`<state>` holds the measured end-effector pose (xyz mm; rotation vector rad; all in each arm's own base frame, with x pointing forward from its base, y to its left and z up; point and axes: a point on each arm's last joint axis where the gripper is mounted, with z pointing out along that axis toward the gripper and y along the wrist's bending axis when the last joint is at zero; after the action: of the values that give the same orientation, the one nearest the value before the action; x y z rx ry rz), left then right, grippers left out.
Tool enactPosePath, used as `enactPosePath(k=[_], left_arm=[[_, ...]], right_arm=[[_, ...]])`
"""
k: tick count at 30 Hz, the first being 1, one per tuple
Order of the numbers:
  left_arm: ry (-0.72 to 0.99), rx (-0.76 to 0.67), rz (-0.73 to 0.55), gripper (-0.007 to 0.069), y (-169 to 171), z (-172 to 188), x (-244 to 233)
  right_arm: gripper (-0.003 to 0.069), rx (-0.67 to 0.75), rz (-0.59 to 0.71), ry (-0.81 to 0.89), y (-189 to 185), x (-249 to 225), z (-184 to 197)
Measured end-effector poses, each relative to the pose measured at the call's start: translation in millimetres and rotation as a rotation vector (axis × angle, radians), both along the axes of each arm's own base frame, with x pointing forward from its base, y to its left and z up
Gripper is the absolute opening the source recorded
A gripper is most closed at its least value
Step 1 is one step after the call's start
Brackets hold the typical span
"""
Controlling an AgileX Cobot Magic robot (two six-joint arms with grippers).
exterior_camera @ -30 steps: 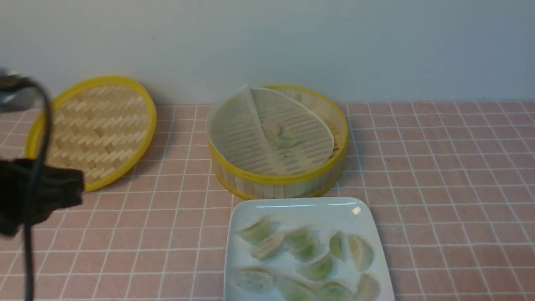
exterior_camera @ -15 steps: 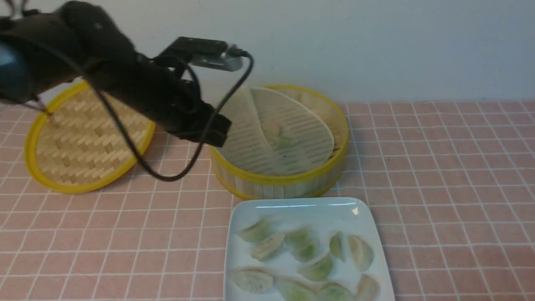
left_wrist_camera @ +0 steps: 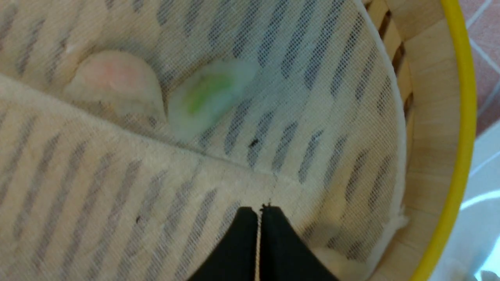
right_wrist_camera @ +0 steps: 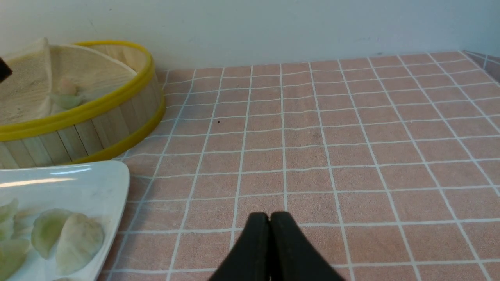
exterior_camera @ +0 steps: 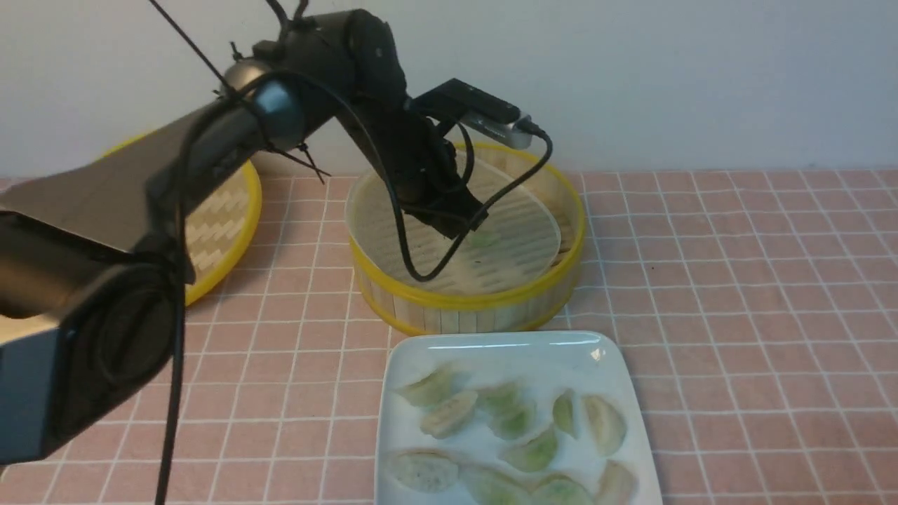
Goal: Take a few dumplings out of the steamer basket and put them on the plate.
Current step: Use the left arm to grab a dumpling from the steamer
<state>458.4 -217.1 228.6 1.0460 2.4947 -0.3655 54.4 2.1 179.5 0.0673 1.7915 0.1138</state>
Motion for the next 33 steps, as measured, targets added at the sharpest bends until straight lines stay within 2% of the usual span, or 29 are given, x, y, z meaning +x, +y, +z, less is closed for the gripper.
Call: enactPosePath(k=[2,5,12,17,20,23,24,27,30,33], left_arm=[[-0.031,-0.008,-0.007,0.0006,-4,-3,6],[-0.098,-0.016,-0.022,0.0064,-7,-7,14],[-0.197,-0.011,-0.125,0.0337,-15,-27,24],[-0.207,0.007,-0.166,0.0447,-21,-52,28],[-0.204,0.008,-0.159,0.0455,-23,-65,31],[-0.199,0.001,-0.152,0.0412,-23,-68,32],[-0.196,-0.004,-0.147,0.0376,-24,-69,32],[-0.173,-0.028,-0.103,0.0201,-26,-68,31],[-0.170,-0.036,-0.072,0.0206,-25,-60,30],[-0.168,-0.047,-0.056,0.0206,-23,-33,24]], right_arm=[[-0.0013,0.000,0.000,0.000,0,0,0],[-0.0013,0.000,0.000,0.000,0,0,0],[-0.0013,0.000,0.000,0.000,0,0,0],[-0.0013,0.000,0.000,0.000,0,0,0],[-0.0013,0.000,0.000,0.000,0,0,0],[-0.0013,0.000,0.000,0.000,0,0,0],[-0.0013,0.000,0.000,0.000,0,0,0],[-0.0013,0.000,0.000,0.000,0,0,0],[-0.0013,0.000,0.000,0.000,0,0,0],[-0.0013,0.000,0.000,0.000,0,0,0]])
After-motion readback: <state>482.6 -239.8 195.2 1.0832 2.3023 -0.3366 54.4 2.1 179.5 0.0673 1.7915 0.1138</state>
